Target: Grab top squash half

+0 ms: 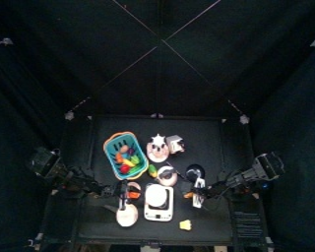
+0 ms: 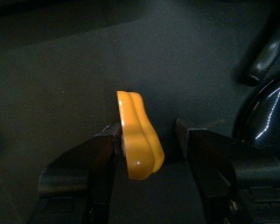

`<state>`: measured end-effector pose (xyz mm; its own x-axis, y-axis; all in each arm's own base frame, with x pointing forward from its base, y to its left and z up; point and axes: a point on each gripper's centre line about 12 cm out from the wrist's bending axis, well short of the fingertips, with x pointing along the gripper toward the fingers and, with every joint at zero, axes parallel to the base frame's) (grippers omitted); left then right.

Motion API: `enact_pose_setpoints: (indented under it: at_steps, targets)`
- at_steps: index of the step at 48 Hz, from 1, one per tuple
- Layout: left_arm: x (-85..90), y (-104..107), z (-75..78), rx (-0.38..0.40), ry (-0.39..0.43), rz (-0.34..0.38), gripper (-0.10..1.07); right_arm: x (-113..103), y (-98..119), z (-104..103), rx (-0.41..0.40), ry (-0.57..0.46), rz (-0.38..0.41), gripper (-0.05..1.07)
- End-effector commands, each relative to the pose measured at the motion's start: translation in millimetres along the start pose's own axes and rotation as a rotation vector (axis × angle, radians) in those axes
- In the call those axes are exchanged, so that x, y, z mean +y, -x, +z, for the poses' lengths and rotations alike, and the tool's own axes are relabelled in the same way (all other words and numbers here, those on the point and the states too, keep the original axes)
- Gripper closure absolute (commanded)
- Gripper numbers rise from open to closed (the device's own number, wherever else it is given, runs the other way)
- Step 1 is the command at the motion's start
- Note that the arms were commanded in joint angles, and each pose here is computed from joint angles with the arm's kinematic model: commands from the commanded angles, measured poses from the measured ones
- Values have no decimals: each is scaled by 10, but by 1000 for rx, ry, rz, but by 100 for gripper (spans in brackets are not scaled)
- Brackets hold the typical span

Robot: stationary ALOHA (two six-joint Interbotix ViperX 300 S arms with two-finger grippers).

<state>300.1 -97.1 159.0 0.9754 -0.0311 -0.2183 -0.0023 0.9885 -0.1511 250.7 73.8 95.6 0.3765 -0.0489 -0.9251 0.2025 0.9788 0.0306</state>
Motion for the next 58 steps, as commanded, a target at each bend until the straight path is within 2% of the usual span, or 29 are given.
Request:
enact_pose_setpoints:
  at_steps: [1,5,14,22,30,40,48,58]
  targets:
    - [-23,-33,75,-24,13,1,21,14,0,48,0,2,-13,19]
    - [-22,-33,73,-22,14,2,21,14,13,69,2,4,-26,22]
    - [-26,-39,84,-27,13,2,21,4,42,95,15,7,-61,39]
    - [-41,-50,111,-33,16,-2,21,12,151,214,7,-5,-97,52]
    - [-81,-88,215,-68,27,-7,21,37,346,413,-78,39,-107,52]
    - [-199,-219,455,-133,58,-23,20,95,555,710,-209,116,-116,52]
    - [-197,-292,472,-137,64,-11,20,124,636,855,-278,181,-139,52]
    - [-182,-279,431,-126,59,-10,20,96,625,831,-268,180,-157,52]
